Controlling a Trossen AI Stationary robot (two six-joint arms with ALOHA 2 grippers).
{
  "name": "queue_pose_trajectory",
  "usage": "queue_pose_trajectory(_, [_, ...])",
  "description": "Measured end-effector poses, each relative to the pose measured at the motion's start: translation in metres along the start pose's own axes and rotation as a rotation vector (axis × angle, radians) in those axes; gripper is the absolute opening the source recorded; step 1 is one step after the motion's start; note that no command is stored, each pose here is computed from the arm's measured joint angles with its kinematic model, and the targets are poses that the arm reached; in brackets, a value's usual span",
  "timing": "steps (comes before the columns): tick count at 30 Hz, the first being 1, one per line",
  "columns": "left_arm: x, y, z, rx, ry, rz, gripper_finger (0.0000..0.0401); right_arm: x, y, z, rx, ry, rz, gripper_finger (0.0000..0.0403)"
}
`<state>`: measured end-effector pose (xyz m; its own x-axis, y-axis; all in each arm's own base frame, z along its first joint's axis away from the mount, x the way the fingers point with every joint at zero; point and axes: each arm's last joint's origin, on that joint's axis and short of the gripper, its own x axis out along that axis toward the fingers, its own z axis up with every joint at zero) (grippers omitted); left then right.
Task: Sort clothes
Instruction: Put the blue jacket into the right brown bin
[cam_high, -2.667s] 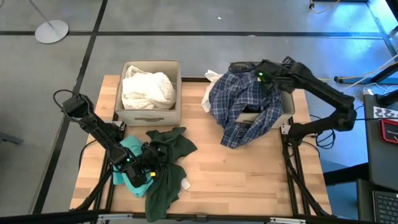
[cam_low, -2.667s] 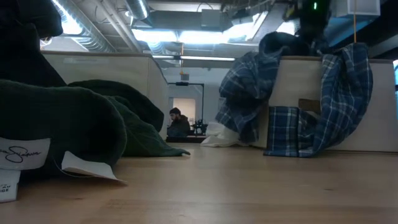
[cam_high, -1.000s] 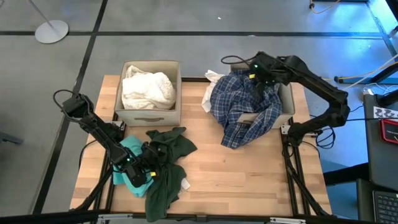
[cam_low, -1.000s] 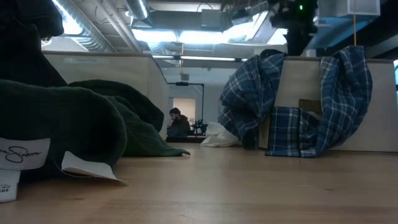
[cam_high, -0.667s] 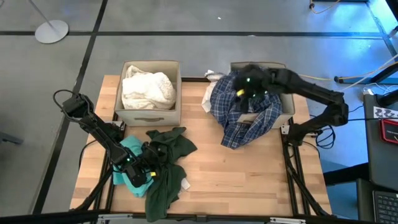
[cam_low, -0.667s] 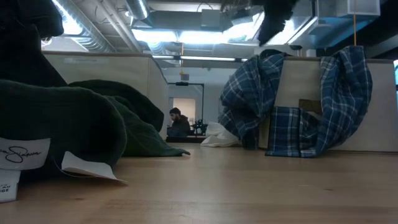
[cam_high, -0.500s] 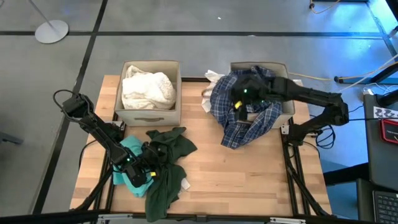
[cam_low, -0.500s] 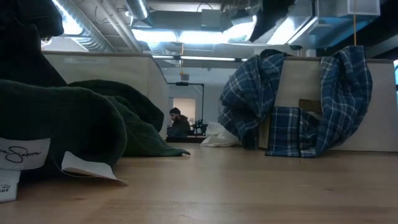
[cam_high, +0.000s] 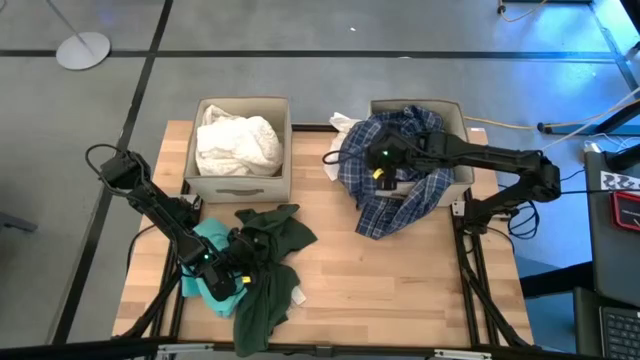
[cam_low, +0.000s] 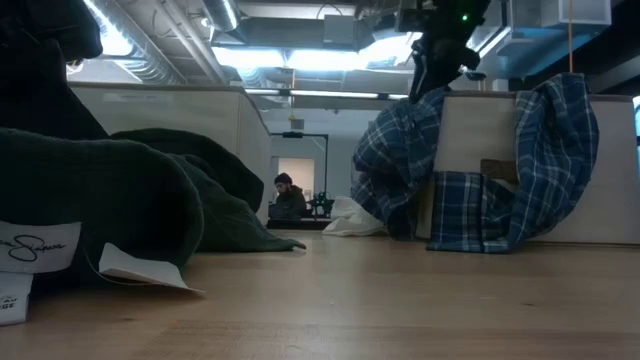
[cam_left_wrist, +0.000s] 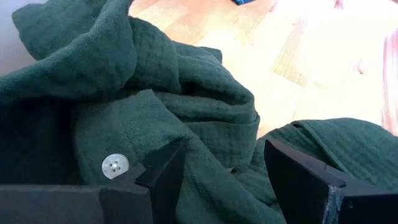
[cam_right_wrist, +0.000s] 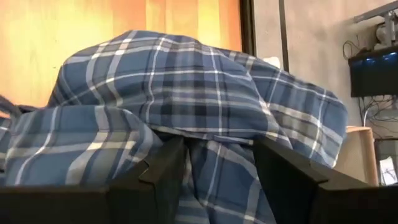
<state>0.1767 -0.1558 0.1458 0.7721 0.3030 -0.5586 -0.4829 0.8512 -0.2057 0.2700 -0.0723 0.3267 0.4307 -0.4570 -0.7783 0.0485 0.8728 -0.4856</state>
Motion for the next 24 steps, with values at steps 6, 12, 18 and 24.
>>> queue_pose_trajectory(6, [0.0,0.0,0.0,-0.004,0.0,0.0,0.021,0.012,-0.011,-0.007,0.022,0.015,-0.036,0.0195])
queue_pose_trajectory(12, [0.0,0.0,0.0,-0.004,0.0,0.0,0.021,0.03,-0.017,-0.023,0.095,0.118,-0.011,0.0165])
queue_pose_trajectory(18, [0.0,0.0,0.0,-0.003,0.0,0.0,0.021,0.032,-0.018,-0.026,0.118,0.128,0.017,0.0054])
queue_pose_trajectory(24, [0.0,0.0,0.0,0.0,0.0,0.0,0.021,0.032,-0.018,-0.027,0.141,0.155,-0.006,0.0018])
